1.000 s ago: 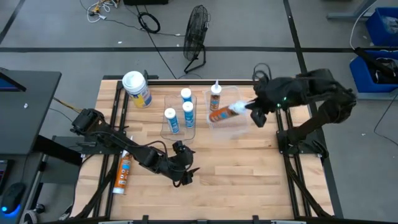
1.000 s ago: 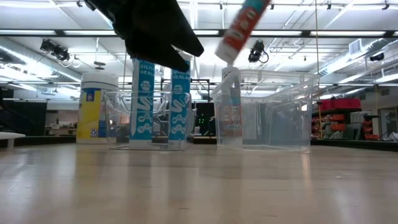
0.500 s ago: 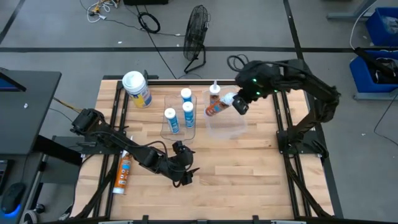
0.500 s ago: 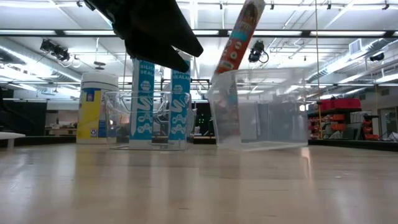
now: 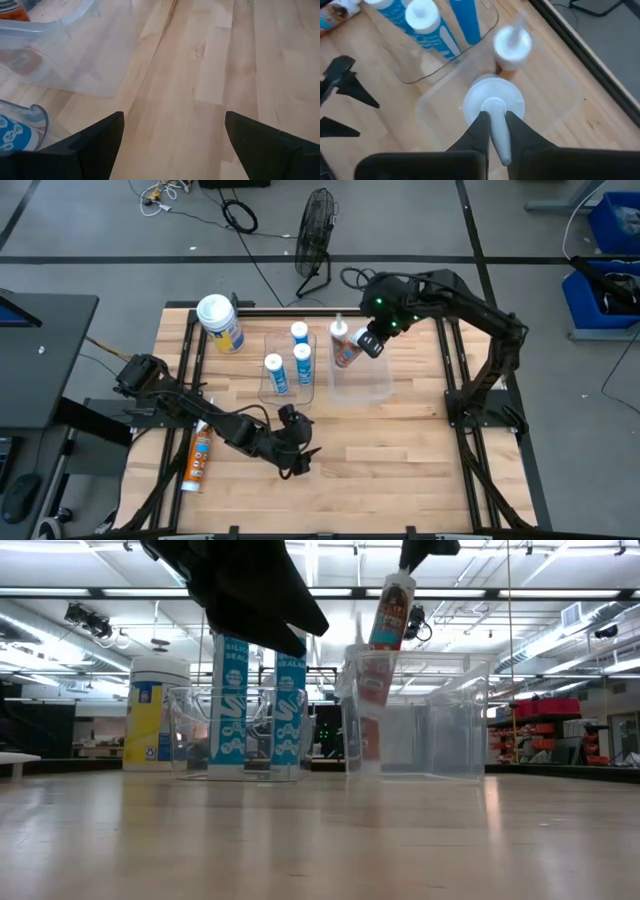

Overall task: Pick & place silicon tubes, Sealant and Lysol wipes
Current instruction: Put the right orange sealant into the right transparent bin

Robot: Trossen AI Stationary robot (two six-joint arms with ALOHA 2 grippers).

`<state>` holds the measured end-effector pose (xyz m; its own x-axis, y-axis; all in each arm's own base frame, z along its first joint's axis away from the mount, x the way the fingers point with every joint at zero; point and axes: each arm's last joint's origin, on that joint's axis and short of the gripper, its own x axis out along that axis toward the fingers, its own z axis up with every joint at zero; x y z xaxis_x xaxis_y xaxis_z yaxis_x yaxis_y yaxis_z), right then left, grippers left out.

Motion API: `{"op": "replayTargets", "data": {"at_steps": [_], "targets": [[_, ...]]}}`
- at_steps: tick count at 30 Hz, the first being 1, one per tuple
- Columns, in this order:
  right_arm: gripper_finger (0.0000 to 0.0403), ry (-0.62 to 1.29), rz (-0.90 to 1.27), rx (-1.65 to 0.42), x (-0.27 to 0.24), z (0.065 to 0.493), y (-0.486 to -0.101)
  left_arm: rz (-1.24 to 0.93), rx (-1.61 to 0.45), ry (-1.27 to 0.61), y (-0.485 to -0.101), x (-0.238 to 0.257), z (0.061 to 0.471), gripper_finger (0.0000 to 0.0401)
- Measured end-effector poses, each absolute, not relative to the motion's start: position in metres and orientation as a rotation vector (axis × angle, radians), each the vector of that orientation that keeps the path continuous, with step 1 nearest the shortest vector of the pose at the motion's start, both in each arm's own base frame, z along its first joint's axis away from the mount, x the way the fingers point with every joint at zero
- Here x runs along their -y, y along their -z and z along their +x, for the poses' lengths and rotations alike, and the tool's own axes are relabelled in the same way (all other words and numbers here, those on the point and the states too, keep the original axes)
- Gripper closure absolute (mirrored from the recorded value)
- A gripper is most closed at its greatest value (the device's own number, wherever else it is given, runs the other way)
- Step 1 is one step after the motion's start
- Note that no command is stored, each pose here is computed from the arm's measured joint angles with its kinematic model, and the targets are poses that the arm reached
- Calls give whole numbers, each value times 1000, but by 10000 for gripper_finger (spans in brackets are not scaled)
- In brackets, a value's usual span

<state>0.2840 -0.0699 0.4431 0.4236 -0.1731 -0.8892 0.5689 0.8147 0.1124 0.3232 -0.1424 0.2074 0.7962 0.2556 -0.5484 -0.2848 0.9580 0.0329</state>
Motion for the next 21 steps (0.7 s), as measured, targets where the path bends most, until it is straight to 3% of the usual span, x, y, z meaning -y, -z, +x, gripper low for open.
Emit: {"op": "replayTargets", "data": {"at_steps": [21], "targets": [[380, 525, 374, -1341, 87, 291, -370, -57, -583, -316, -207, 133, 327, 49]]}}
